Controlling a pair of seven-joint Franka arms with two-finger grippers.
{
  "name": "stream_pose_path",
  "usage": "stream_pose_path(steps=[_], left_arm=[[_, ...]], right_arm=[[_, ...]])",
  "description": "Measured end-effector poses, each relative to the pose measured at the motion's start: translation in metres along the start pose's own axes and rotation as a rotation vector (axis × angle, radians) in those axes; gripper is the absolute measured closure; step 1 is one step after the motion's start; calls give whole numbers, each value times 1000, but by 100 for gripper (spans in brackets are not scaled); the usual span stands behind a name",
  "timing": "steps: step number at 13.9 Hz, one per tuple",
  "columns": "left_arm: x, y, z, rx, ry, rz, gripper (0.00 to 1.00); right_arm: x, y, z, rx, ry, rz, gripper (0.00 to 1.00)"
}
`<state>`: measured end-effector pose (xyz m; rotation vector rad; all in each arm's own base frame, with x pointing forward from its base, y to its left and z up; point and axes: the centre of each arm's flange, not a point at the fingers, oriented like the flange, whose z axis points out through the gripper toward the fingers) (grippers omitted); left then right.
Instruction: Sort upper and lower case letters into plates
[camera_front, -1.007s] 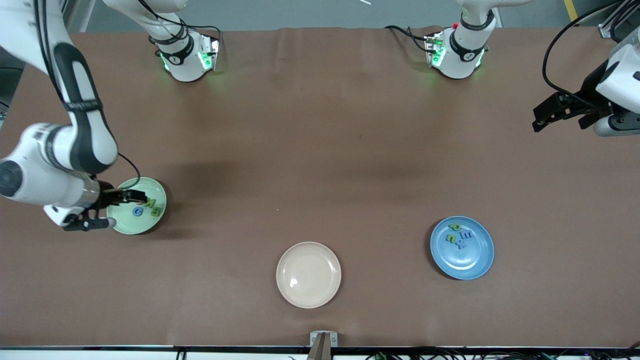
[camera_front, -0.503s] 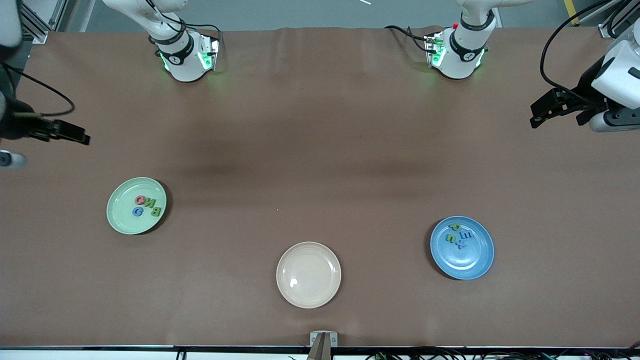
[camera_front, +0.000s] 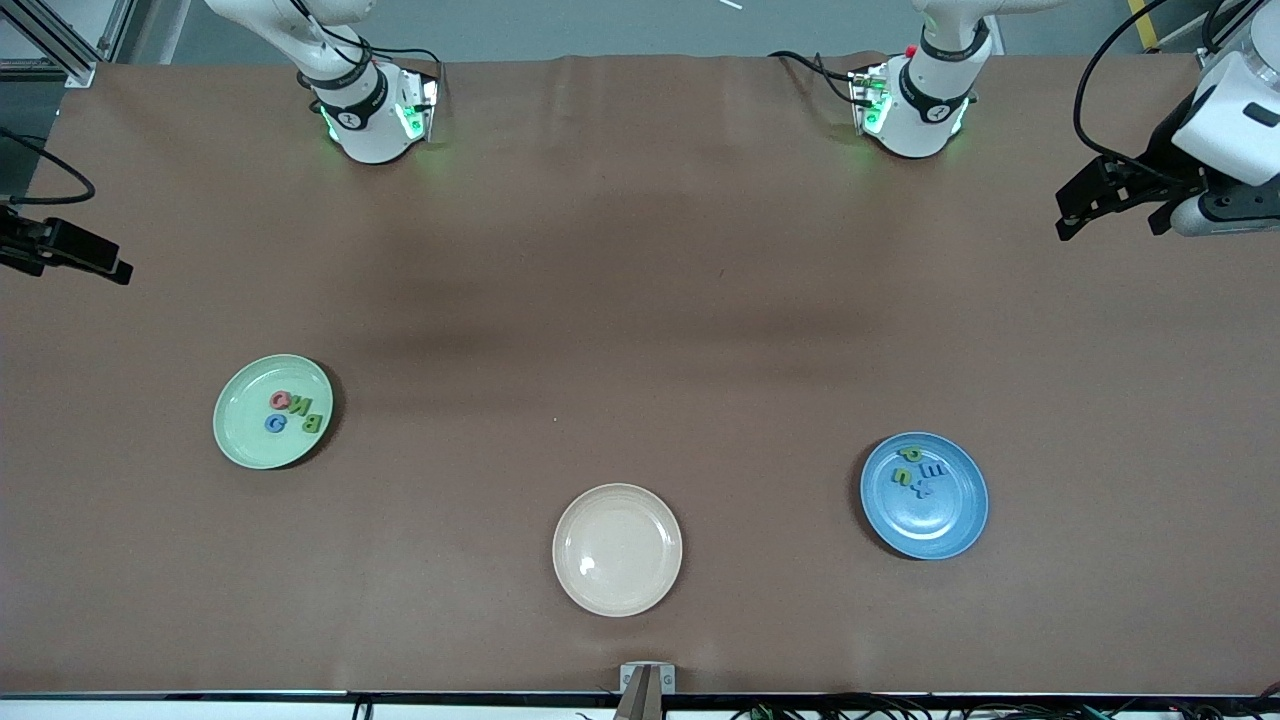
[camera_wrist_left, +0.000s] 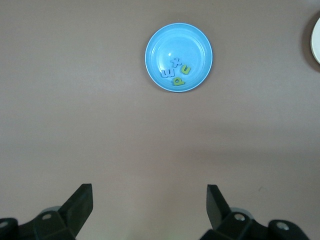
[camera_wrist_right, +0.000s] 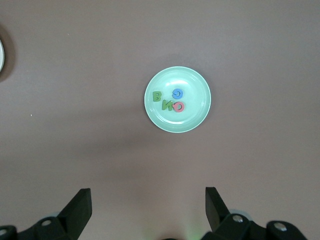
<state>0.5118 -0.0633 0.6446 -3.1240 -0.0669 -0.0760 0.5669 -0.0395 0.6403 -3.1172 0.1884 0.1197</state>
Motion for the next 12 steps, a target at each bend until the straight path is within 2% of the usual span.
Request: stream_pose_path(steps=[4, 12], left_arm=[[1, 0, -4, -2, 18, 38, 0], [6, 0, -3, -4, 15, 41, 0]], right_arm=[[-1, 2, -20, 2, 43, 4, 0], [-2, 2, -27, 2, 60, 4, 0]])
